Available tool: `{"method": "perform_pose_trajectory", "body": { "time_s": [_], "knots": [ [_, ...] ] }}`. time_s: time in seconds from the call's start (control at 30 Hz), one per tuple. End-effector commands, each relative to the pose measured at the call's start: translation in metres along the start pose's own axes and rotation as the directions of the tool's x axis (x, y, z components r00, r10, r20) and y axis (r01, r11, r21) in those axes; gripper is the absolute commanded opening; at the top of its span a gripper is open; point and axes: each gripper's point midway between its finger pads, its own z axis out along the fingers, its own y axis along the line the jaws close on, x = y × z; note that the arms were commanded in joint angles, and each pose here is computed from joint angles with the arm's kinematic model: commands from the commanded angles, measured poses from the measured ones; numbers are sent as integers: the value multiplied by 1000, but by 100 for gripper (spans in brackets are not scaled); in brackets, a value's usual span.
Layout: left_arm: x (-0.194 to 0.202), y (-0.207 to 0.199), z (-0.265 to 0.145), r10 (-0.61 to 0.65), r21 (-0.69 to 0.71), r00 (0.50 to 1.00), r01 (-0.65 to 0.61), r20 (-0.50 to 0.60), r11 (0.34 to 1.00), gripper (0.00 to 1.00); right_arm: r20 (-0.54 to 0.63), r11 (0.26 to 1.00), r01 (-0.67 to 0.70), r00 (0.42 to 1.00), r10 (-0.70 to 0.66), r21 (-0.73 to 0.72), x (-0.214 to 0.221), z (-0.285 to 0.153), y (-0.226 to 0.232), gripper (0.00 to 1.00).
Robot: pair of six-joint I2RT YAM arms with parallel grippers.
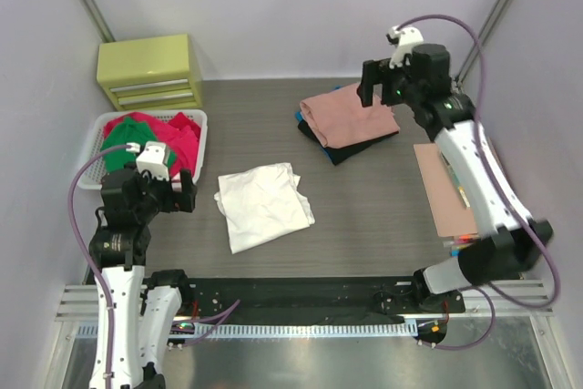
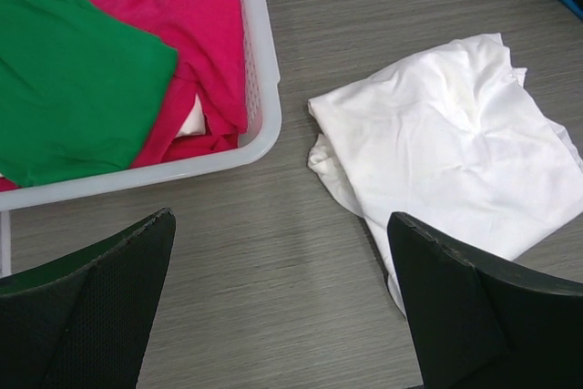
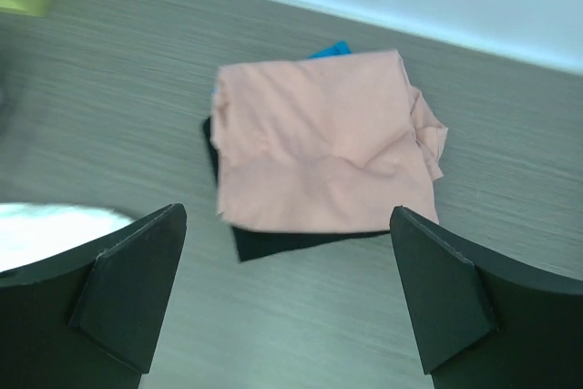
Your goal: Fold and stack the t-shirts
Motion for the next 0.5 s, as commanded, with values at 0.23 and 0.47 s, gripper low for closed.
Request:
{"method": "perform_pose_trajectory", "body": {
  "time_s": [0.23, 0.47],
  "knots": [
    [2, -17, 13, -9, 122, 1000, 12, -26, 993, 100, -162, 936, 118, 970, -180, -331, 110, -135, 52, 100],
    [-14, -90, 18, -144, 561, 973, 223, -183, 797, 100, -277, 895, 19, 948, -158, -445, 130, -143, 72, 100]
  ]
}}
